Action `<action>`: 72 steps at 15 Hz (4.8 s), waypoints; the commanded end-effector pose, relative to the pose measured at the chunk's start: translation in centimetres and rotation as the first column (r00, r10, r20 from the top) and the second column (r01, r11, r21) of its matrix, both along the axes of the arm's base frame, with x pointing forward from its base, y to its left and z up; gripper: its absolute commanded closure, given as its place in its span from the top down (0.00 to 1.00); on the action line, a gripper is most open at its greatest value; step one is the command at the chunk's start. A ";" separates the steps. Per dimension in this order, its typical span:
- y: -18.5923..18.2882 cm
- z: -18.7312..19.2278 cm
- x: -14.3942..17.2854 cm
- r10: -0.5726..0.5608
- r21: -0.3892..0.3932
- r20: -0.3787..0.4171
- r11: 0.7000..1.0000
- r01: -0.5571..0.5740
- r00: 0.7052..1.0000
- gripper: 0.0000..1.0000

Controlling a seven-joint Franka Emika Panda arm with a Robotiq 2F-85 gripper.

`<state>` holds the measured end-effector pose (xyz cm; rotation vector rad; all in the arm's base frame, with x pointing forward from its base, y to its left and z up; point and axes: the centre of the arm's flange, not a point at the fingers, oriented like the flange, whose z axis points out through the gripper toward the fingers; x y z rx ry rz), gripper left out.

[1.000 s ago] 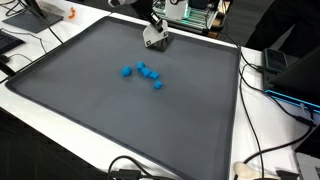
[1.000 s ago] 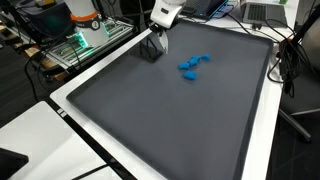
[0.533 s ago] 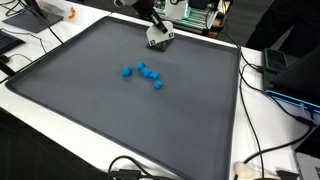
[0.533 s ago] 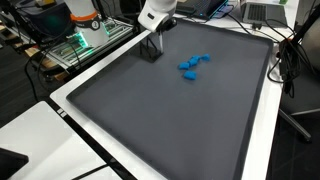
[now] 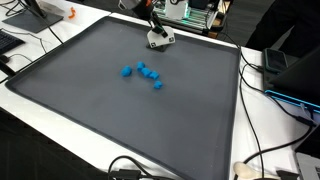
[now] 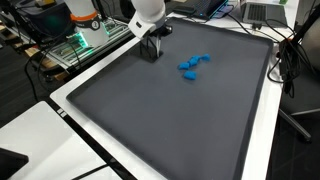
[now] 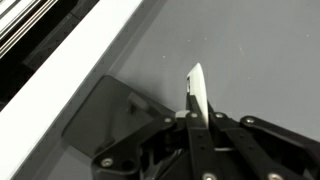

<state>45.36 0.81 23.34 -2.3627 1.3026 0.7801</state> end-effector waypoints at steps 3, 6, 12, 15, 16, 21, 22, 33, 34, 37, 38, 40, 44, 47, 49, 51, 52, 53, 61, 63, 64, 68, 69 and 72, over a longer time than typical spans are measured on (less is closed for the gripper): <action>-1.2 0.1 -2.5 -0.147 -0.017 0.052 0.989 0.148 0.988 0.01; -1.7 0.3 -3.1 -0.199 -0.027 0.067 0.979 0.201 0.978 0.01; -2.2 0.4 -4.1 -0.291 -0.032 0.068 0.955 0.294 0.954 0.01; -2.3 0.0 -4.4 -0.316 -0.037 0.077 0.947 0.319 0.946 0.01; -2.3 0.0 -4.6 -0.326 -0.038 0.084 0.943 0.330 0.942 0.01; -2.6 -0.2 -5.0 -0.375 -0.038 0.105 0.924 0.380 0.921 0.01; -2.6 -0.3 -5.1 -0.382 -0.039 0.106 0.921 0.387 0.918 0.01; -2.1 -1.1 -6.2 -0.433 -0.046 0.124 0.896 0.441 0.893 0.01; -2.0 -1.2 -6.3 -0.440 -0.047 0.127 0.893 0.449 0.889 0.01; -1.5 -1.6 -6.8 -0.456 -0.047 0.131 0.884 0.465 0.880 0.01; -1.4 -1.7 -6.9 -0.460 -0.053 0.135 0.881 0.470 0.877 0.01; -1.1 -1.6 -7.1 -0.459 -0.061 0.142 0.880 0.470 0.877 0.01; -0.8 -1.8 -7.5 -0.455 -0.090 0.145 0.878 0.470 0.878 0.01; -0.6 -1.6 -7.7 -0.472 -0.105 0.145 0.867 0.488 0.870 0.01; -0.6 -1.5 -7.7 -0.496 -0.109 0.135 0.853 0.511 0.858 0.01; -0.6 -1.6 -7.8 -0.515 -0.113 0.126 0.842 0.528 0.848 0.01; -0.6 -1.6 -7.9 -0.521 -0.115 0.124 0.838 0.534 0.845 0.01; -0.6 -1.6 -7.9 -0.527 -0.118 0.119 0.834 0.539 0.841 0.01; -1.2 -0.4 -8.5 -0.557 -0.137 0.172 0.803 0.580 0.812 0.01; -1.5 -0.3 -8.9 -0.559 -0.141 0.187 0.799 0.585 0.808 0.01; -1.6 -0.7 -9.2 -0.562 -0.142 0.179 0.797 0.587 0.807 0.01; -1.5 -0.9 -9.0 -0.561 -0.152 0.186 0.795 0.588 0.807 0.01; -1.5 -0.7 -9.1 -0.561 -0.151 0.197 0.793 0.590 0.804 0.01; -1.7 0.2 -9.2 -0.556 -0.162 0.220 0.789 0.592 0.801 0.01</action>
